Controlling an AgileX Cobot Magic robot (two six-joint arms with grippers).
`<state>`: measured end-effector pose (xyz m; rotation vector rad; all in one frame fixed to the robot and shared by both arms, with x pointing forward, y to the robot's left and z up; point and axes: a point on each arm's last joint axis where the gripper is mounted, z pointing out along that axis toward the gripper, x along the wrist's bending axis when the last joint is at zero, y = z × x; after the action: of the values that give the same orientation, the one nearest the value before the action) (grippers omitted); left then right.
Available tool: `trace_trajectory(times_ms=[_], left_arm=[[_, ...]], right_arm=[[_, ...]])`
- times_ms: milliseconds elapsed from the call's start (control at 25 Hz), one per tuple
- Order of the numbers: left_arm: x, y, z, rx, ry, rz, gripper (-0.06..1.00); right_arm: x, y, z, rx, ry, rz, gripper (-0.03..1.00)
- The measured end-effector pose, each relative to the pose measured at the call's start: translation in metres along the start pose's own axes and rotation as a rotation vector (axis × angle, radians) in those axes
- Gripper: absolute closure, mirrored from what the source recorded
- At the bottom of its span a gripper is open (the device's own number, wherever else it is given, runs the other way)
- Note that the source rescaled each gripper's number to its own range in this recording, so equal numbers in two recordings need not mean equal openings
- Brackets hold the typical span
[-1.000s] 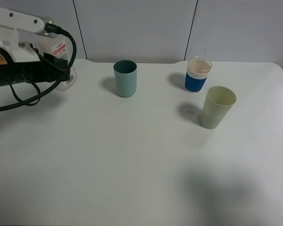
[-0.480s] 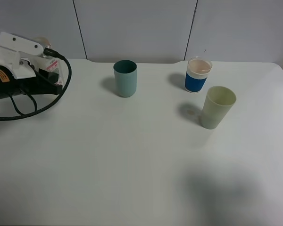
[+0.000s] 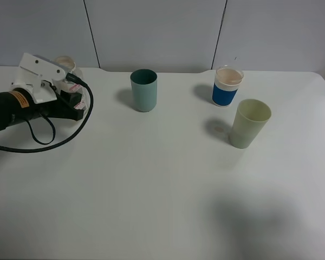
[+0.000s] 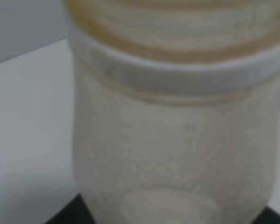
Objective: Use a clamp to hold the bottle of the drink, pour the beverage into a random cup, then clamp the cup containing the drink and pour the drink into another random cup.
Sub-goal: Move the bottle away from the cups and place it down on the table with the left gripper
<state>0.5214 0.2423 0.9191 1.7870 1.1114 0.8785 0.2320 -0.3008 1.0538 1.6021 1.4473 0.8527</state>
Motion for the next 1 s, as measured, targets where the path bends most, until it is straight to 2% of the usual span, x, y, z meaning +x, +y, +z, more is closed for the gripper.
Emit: trace_trajectory(times_ms=[80, 320, 1000], left_arm=[[-0.002, -0.003, 0.003, -0.005, -0.023, 0.007, 0.88], [-0.006, -0.016, 0.012, 0.013, -0.05, -0.063, 0.88], [-0.014, -0.032, 0.021, 0.012, -0.119, -0.04, 0.88]], right_arm=[[0.0, 0.0, 0.0, 0.0, 0.0, 0.0, 0.02], [0.0, 0.0, 0.0, 0.0, 0.0, 0.0, 0.02], [0.0, 0.0, 0.0, 0.0, 0.0, 0.0, 0.02]])
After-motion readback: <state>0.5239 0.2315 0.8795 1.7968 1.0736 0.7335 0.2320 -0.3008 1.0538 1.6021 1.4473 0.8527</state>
